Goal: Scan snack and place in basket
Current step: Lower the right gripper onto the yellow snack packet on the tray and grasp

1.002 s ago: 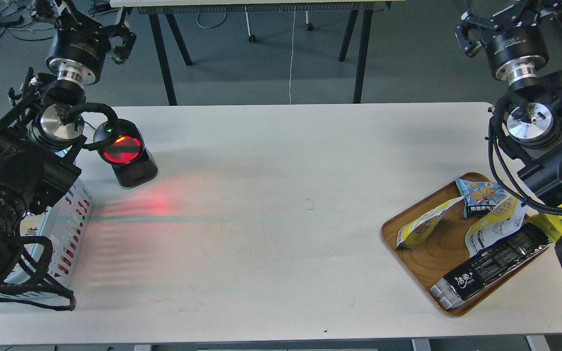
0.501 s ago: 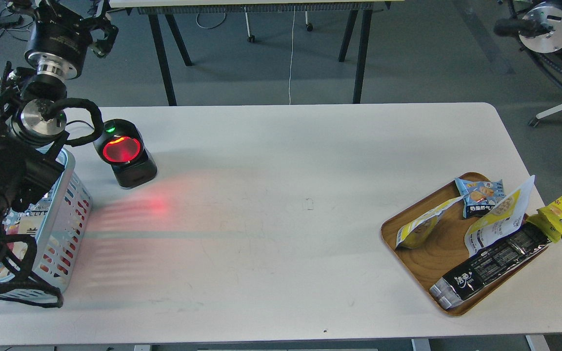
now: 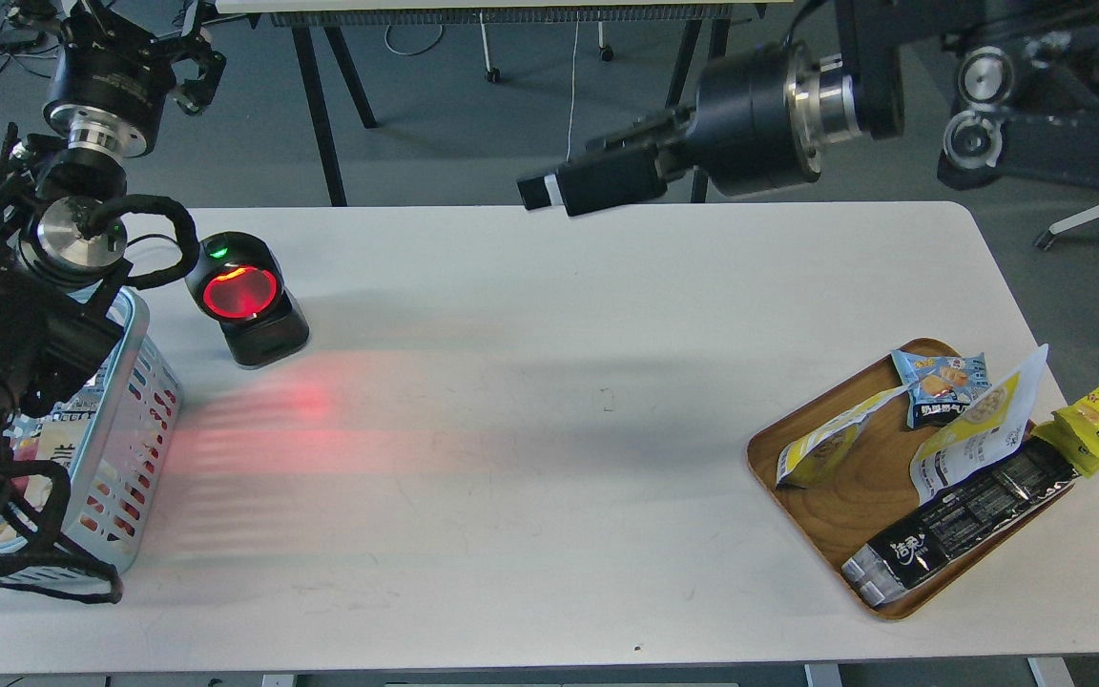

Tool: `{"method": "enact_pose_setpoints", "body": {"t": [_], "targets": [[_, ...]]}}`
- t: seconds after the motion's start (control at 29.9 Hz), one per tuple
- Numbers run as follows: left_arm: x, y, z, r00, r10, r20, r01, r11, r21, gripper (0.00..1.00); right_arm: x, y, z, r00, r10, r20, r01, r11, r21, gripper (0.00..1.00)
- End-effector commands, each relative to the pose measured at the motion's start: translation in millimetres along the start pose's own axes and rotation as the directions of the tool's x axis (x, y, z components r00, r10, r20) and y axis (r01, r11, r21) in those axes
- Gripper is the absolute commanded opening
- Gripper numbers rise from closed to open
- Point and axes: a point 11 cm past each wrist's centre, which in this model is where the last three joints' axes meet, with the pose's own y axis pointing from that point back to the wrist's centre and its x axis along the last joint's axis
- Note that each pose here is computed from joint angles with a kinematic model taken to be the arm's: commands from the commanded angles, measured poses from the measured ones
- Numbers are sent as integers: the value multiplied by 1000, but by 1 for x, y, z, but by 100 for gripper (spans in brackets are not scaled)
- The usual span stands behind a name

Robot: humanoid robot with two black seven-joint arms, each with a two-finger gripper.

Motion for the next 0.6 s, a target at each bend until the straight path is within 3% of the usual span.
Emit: {"method": "enact_pose_setpoints", "body": {"t": [0.0,0.37,0.57], "targets": [[-1,0,0,1000,-1,-1,1,1000,0,100,-42,2,-7,974,-157,-164,158,987,-8,98],[1,1,0,1000,2,2,-2,1000,1,100,-117,34,13,782,-401,-477,404,909,-101,94],[1,1,-1,1000,2,0,-2,1000,2,100,-156,56,33,685,-507,-523,504,848,-163,91]]}}
